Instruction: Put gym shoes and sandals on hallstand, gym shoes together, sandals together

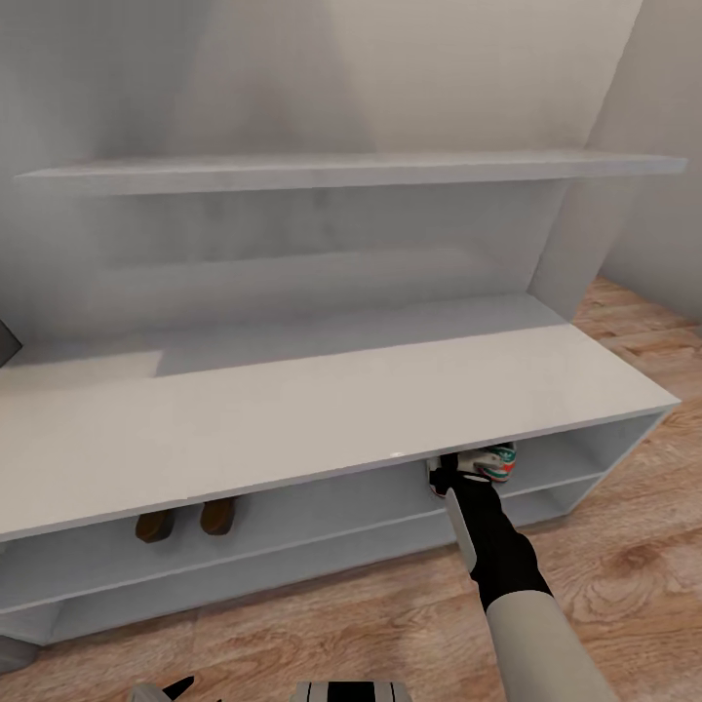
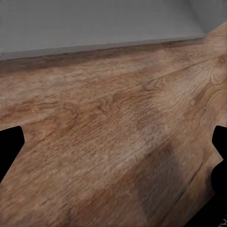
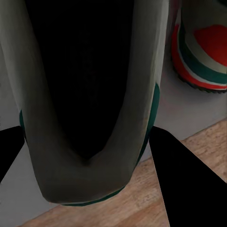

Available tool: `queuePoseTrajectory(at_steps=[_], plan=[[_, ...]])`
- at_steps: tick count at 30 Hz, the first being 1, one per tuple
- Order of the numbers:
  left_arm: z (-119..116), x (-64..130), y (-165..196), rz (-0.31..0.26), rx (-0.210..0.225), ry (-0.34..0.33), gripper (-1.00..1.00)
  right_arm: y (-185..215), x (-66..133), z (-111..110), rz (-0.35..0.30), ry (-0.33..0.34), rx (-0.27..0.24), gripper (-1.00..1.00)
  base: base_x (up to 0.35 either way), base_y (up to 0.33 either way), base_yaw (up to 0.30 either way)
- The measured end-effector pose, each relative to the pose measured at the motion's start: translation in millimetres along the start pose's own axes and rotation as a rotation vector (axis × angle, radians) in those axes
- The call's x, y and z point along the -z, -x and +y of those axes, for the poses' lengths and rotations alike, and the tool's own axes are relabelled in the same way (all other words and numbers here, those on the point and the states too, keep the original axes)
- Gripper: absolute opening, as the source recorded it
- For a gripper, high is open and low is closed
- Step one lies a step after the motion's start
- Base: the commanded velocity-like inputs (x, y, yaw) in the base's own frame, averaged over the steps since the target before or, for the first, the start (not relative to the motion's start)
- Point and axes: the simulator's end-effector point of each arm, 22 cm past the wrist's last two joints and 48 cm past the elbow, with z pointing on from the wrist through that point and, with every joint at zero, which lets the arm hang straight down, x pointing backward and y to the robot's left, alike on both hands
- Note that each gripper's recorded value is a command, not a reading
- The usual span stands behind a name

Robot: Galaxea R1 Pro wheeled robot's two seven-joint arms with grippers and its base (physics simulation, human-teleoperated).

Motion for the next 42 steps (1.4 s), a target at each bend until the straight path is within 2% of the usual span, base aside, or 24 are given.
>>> queuePoseTrajectory(at_steps=[22, 23, 24, 34, 42], plan=[[0.4, 0.2, 0.3, -0.001, 0.0, 0.001, 1.0, 0.5, -0.1, -1.0, -0.002, -0.002, -0.001, -1.0, 0.03, 0.0, 0.0], [0.4, 0.3, 0.3, -0.001, 0.0, 0.001, 1.0, 0.5, -0.1, -1.1, -0.002, -0.002, -0.002, 1.0, 0.0, 0.0, 0.0], [0.5, 0.2, 0.2, -0.001, 0.001, 0.001, 1.0, -24.9, -7.5, 2.1, 0.055, -0.002, 0.017, 1.0, 0.0, 0.0, 0.0], [1.1, 0.9, 0.5, -0.004, 0.002, 0.003, 1.0, -26.3, -7.8, 2.3, 0.058, -0.002, 0.02, 1.0, 0.0, 0.0, 0.0], [1.5, 1.3, 0.6, -0.005, 0.002, 0.004, 1.0, -26.7, -8.2, 2.4, 0.059, -0.002, 0.02, 1.0, -0.243, 0.0, 0.0]])
